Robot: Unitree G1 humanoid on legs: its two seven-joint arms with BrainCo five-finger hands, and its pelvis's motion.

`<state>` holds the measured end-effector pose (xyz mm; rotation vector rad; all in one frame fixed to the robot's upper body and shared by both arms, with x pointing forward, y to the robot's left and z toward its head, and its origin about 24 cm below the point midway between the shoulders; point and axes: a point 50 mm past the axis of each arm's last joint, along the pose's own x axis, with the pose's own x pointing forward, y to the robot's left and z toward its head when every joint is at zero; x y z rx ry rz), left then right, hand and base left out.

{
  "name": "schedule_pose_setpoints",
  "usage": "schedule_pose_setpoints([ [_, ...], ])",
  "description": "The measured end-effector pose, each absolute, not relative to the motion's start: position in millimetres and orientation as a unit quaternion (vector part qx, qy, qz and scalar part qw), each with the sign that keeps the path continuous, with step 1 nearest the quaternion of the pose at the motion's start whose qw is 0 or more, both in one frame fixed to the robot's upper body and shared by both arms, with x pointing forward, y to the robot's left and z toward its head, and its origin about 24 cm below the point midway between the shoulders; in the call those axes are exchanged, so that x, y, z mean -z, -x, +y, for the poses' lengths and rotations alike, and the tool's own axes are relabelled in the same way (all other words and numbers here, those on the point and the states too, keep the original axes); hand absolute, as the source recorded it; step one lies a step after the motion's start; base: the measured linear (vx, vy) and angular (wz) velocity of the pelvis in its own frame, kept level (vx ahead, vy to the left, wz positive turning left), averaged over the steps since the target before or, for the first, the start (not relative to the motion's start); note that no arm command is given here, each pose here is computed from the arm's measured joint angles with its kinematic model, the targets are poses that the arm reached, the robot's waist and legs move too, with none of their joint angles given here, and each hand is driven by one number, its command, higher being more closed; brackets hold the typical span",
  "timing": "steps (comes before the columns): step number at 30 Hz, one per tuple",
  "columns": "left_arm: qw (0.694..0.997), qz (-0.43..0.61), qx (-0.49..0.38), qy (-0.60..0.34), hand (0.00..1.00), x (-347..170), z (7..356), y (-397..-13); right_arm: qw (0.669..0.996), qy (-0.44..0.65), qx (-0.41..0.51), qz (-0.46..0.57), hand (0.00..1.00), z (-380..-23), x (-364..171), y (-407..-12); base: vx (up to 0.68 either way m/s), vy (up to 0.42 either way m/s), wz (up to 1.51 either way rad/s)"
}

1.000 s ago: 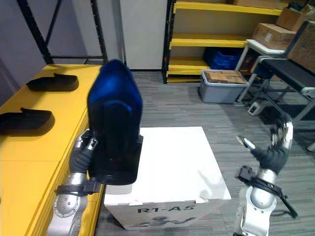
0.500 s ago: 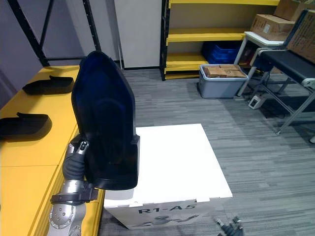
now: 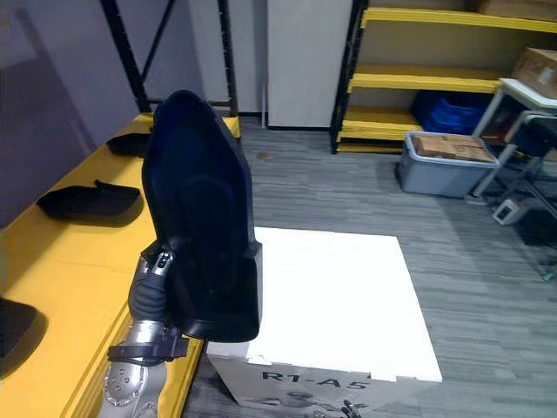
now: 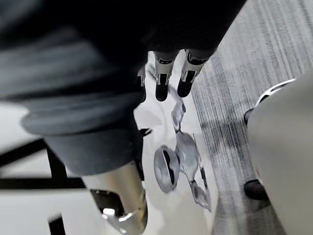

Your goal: Walk over and take plastic housings, then place them on the shelf

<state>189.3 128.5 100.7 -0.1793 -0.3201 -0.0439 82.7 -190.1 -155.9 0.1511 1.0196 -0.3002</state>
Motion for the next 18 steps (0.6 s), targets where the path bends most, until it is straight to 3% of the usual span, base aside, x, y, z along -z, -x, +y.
schedule_pose_setpoints([
  [7, 0.977, -0.183, 0.023, 0.103, 1.0, -111.4, 125.2, -194.3, 0.866, -0.038, 0.132, 0.482, 0.0, -194.9, 153.8, -95.5, -0.09, -0.031, 0.91],
  [12, 0.967, -0.211, 0.077, 0.124, 1.0, -124.1, 102.6, -203.6, 0.859, 0.011, 0.136, 0.493, 0.0, -217.4, 152.2, -86.5, -0.02, 0.146, 0.85],
  [15, 0.951, -0.24, 0.146, 0.13, 1.0, -138.3, 74.2, -218.2, 0.85, 0.009, 0.144, 0.506, 0.0, -220.6, 155.0, -81.5, -0.07, 0.103, 2.11],
  [18, 0.956, -0.229, 0.14, 0.12, 1.0, -132.3, 75.5, -226.1, 0.86, 0.005, 0.148, 0.489, 0.0, -222.0, 151.5, -98.1, 0.02, 0.12, 0.82],
])
